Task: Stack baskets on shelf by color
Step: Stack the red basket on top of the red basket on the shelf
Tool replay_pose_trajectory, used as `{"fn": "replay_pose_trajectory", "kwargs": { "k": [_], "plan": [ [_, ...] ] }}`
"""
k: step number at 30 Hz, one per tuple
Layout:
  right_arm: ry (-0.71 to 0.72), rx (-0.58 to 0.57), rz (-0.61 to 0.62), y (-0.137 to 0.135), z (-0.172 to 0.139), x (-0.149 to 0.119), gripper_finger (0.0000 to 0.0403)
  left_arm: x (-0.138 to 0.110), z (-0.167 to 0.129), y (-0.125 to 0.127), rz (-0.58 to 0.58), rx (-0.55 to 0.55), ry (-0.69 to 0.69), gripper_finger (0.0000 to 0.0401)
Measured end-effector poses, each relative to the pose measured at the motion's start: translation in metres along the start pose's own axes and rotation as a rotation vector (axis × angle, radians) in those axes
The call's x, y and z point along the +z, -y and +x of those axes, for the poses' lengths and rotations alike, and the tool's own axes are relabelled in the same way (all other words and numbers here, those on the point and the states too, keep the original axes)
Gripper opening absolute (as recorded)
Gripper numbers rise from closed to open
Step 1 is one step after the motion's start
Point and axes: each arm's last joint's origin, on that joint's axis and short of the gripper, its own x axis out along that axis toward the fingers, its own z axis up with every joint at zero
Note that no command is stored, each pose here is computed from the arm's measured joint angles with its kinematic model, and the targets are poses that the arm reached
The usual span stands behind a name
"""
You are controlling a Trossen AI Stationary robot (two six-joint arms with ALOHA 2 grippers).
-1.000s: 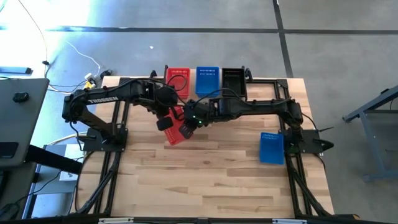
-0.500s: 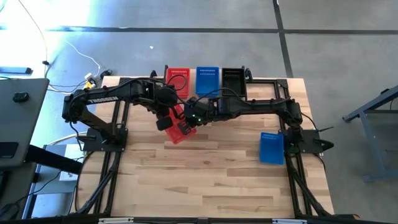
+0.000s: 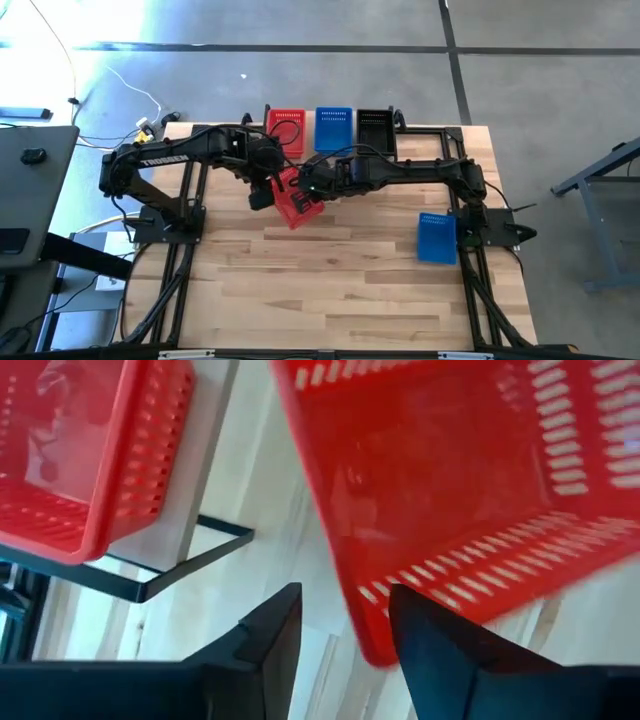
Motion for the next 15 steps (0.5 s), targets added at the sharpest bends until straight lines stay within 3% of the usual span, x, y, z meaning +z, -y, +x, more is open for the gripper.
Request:
{"fn": "replay_pose_trajectory", "kwargs": {
  "k": [11,15],
  "plan": [
    [-0.006,-0.013,0.068,0.002,0.001,0.001,0.0000,0.011,-0.045,-0.006,0.088,0.009,0.137,0.0141],
    [0.005,0.000,0.139,0.001,0.000,0.002,0.0000,0.009,-0.063,-0.013,0.126,0.066,0.154,0.0141]
  ]
}}
